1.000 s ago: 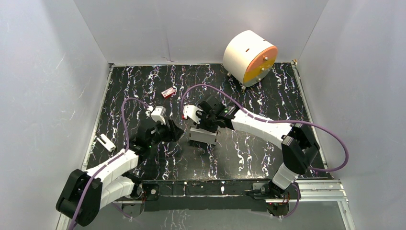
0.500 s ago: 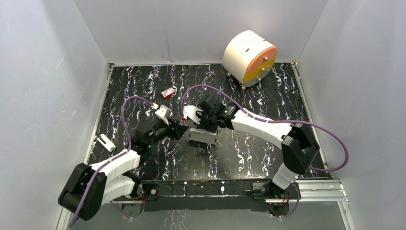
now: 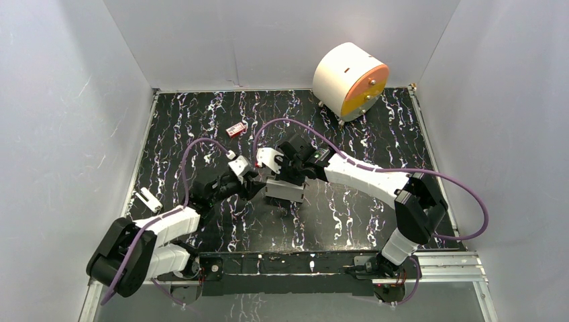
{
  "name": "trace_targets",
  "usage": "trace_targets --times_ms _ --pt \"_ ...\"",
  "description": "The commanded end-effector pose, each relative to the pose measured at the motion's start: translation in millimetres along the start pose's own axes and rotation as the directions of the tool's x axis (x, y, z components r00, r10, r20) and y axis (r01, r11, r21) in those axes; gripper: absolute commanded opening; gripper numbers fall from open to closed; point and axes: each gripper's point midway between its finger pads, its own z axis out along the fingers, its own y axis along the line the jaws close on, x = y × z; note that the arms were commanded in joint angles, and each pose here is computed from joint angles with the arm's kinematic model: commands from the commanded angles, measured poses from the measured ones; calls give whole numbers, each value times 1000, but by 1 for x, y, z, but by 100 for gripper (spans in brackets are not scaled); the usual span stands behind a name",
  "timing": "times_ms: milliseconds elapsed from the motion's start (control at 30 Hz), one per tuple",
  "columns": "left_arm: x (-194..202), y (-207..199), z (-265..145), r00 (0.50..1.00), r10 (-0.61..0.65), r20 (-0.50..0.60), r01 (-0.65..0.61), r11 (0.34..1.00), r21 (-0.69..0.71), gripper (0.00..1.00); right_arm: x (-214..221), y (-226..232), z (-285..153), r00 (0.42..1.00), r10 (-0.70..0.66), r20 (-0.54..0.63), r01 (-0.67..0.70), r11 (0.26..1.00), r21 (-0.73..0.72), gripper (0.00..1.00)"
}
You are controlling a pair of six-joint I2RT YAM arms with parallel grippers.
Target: Fold the paper box
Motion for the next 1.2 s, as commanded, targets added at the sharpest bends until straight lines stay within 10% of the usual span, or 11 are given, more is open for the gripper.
trace_targets --times_ms 0,667,1167 --pt "-25 -4 8 990 122 71 -126 990 61 43 5 8 -6 1000 -3 -7 3 1000 -30 3" --pt "-25 -5 25 983 173 61 -180 974 137 31 -5 11 -12 999 -7 47 9 999 -42 3" --pt "-24 -17 22 985 161 69 -171 967 190 0 -14 1 -14 994 56 89 -58 998 15 15"
